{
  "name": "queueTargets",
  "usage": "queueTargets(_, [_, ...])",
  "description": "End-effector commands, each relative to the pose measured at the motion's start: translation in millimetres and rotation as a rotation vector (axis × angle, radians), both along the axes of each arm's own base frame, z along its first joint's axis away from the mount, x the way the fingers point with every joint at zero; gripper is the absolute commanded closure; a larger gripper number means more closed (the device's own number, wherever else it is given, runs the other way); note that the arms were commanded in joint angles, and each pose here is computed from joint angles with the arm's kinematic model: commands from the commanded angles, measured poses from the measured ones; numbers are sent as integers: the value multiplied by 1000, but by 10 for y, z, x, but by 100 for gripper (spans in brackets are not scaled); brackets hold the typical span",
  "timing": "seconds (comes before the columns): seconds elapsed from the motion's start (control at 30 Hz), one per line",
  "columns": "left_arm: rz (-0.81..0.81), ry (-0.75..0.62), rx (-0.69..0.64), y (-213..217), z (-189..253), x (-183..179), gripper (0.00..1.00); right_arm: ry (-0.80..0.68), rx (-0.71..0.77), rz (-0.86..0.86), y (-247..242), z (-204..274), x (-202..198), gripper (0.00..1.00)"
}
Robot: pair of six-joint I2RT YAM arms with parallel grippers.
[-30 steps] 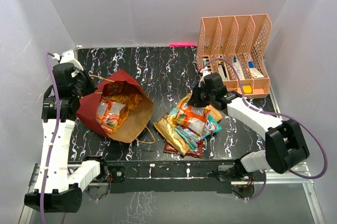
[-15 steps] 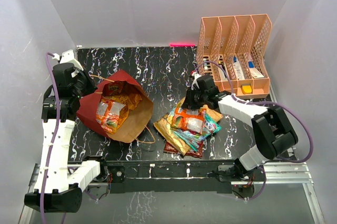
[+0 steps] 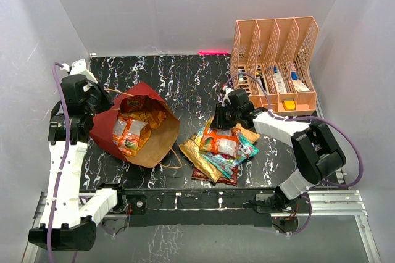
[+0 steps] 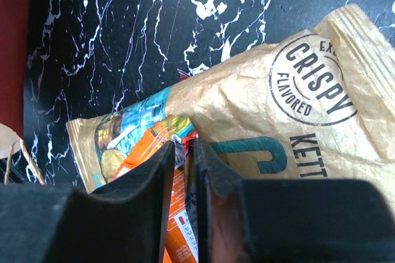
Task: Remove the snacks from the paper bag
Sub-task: Place the snack at the center of the board.
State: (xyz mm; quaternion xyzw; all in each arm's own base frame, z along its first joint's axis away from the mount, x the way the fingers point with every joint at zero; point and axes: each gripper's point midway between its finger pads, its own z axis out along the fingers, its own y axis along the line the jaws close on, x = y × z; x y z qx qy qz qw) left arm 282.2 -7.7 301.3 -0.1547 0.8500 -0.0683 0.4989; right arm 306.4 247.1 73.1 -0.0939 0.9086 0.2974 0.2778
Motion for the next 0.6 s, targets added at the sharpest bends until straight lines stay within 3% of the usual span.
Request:
queueTargets(0.0, [0, -19, 12, 12, 73, -47, 100, -89, -8, 10, -1, 365, 71, 70])
queueTargets(0.1, [2, -23, 17, 21, 88, -58, 100, -149, -53, 19, -88, 617, 85, 53])
queueTargets(0.23, [-4, -23, 39, 40, 97, -68, 100, -245, -107, 61, -184, 926, 101, 39])
queueTargets(0.4, [-1, -12, 102, 119, 105, -93, 100, -354, -97, 216, -23, 1157, -22, 37])
queueTargets(0.57, [12, -9, 129, 171, 114, -132, 100, -630, -40, 512, 774, 1487, -516, 34])
